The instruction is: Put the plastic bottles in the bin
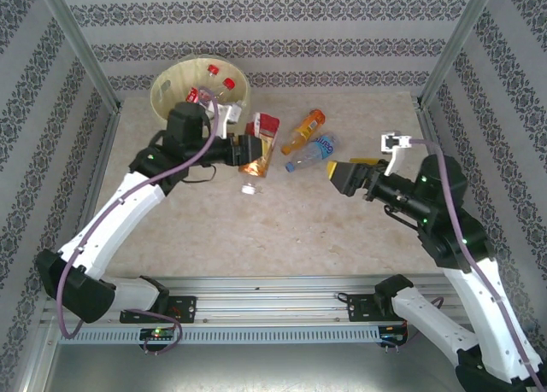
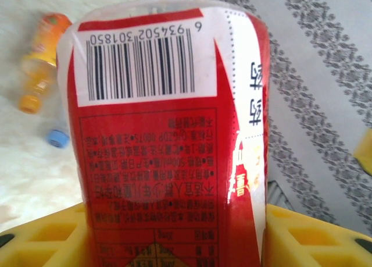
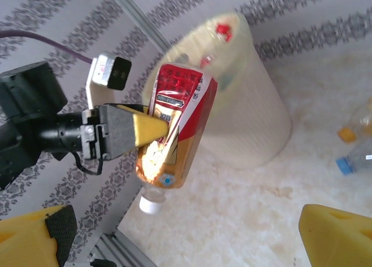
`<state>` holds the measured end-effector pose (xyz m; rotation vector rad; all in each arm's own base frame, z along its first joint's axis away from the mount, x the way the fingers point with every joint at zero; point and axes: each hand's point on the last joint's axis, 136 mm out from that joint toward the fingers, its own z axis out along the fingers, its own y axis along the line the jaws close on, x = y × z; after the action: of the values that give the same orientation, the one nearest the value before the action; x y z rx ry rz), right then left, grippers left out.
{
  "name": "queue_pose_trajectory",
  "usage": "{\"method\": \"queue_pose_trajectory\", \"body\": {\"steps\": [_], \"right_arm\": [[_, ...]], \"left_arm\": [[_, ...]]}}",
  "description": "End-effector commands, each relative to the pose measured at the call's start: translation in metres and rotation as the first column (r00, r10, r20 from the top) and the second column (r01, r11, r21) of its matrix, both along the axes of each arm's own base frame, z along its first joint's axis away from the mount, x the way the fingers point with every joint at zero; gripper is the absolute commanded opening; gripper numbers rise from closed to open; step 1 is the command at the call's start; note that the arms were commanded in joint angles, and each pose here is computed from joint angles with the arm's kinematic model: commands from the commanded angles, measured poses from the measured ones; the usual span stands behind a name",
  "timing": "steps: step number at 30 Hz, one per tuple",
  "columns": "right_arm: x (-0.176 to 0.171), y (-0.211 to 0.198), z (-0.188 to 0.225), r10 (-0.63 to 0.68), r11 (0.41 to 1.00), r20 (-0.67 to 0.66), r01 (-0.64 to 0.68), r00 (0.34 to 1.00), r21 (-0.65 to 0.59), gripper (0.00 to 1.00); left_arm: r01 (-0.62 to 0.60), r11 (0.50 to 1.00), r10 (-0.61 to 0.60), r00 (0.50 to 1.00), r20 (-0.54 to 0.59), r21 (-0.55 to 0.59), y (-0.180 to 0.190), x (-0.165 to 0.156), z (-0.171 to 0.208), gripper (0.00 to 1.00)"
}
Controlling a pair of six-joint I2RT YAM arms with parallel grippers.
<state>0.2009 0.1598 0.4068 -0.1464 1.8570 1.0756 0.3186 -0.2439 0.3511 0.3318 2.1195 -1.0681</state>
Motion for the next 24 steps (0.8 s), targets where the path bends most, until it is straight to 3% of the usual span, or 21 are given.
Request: {"method": "queue_pose_trajectory", "body": {"steps": [1, 8, 16, 24], "right_arm": [[-0.008, -0.007, 0.028, -0.012, 1.0, 0.116, 0.014, 0.993, -0.02, 0.98], [-0.012, -0.011, 0.048, -0.02, 0.999, 0.152, 0.025, 0.988, -0.031, 0.98], [-0.01, -0.014, 0.042, -0.038, 0.997, 0.125, 0.046, 0.991, -0.061, 0.98], [-0.01, -0.016, 0.03, -0.047, 0.996, 0.102, 0.054, 0.994, -0.072, 0.98]], "left_arm": [[-0.048, 0.989, 0.045, 0.999, 0.024, 0.142, 0.031, 0.003, 0.007, 0.58], [-0.238, 0.949, 0.216, 0.969, 0.12, 0.208, 0.083, 0.041, 0.055, 0.58], [-0.477, 0.822, 0.449, 0.879, 0.163, 0.31, 0.152, 0.101, 0.072, 0.58], [-0.519, 0.747, 0.418, 0.853, 0.313, 0.416, 0.179, 0.148, 0.07, 0.59]]}}
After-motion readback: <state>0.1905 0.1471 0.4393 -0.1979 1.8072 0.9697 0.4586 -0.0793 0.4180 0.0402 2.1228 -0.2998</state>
